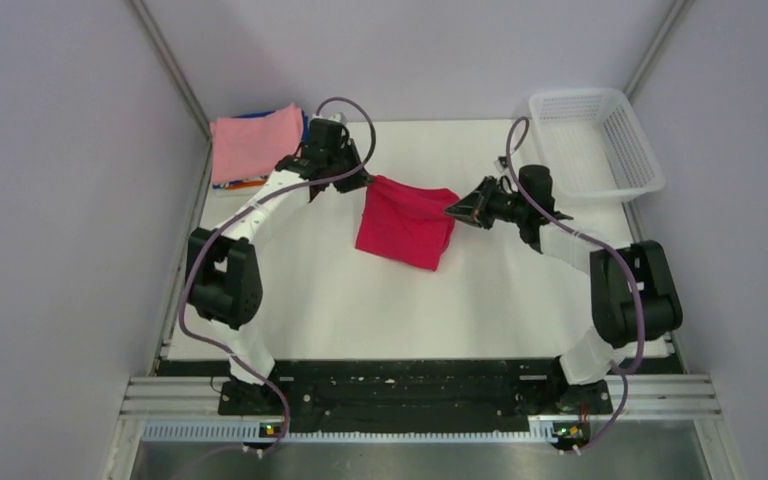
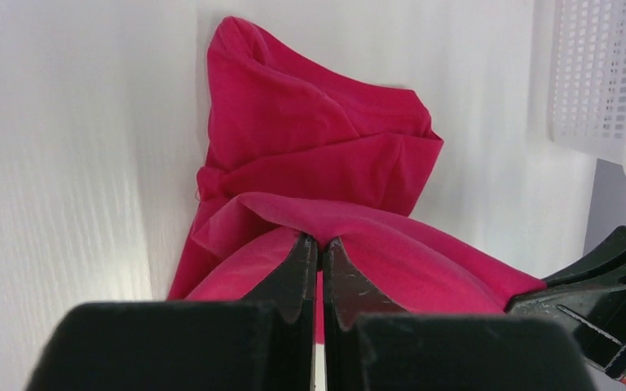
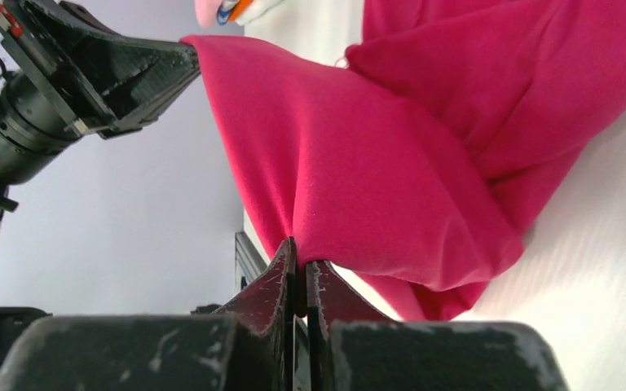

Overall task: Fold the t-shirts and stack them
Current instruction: Fold the long partially folded tshirt into a neat square, then smooth out wrinkles on the folded tshirt, then put the neatly folded tshirt into the corner of the board with the left arm

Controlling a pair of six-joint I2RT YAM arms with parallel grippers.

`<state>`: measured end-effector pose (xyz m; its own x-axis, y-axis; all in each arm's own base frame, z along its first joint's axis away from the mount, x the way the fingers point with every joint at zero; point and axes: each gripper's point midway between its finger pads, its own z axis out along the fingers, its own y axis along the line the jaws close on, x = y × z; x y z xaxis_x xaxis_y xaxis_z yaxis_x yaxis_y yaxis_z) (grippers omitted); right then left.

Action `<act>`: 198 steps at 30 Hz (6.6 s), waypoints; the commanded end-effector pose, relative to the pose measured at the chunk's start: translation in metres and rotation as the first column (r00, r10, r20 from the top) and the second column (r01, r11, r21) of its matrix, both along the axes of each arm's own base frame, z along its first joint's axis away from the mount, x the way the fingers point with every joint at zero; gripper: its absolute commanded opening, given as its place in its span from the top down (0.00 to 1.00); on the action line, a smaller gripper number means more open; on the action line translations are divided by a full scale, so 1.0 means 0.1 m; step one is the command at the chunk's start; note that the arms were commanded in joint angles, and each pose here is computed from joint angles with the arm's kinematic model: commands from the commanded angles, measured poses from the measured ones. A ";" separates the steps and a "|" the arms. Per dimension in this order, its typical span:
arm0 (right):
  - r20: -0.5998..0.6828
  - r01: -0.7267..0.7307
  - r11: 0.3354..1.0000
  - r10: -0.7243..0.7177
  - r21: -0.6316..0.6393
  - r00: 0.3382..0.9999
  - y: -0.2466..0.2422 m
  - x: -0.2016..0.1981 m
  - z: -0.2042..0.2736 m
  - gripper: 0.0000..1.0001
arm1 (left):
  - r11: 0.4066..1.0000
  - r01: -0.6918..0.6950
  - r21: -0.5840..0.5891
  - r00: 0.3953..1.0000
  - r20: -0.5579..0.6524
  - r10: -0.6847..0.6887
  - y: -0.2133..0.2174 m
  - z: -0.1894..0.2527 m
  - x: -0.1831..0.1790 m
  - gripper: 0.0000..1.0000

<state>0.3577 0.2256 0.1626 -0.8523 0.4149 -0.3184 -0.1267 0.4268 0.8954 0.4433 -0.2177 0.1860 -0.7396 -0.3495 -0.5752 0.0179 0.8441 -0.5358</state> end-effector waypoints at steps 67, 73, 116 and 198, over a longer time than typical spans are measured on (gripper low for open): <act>0.170 0.108 0.934 -0.052 -0.341 0.984 0.09 -0.70 -0.18 0.01 | 0.996 0.089 -0.031 0.984 -0.150 -0.092 -0.16 -0.70 -1.92 0.03; 0.168 0.314 0.815 -0.265 -0.488 0.949 -0.60 -0.75 -0.22 0.01 | 0.965 -0.140 0.224 0.963 -0.195 0.185 0.43 -1.04 -1.85 0.01; 0.319 0.419 0.626 -0.272 -0.658 0.908 -1.42 -1.01 -0.17 0.01 | 0.532 -0.232 0.814 0.955 0.088 0.283 0.41 -1.03 -0.44 1.00; 0.286 0.440 0.543 -0.348 -0.715 0.893 -1.57 -0.94 -0.38 0.01 | 0.474 -0.619 0.626 0.785 0.518 0.341 3.08 0.69 1.97 1.00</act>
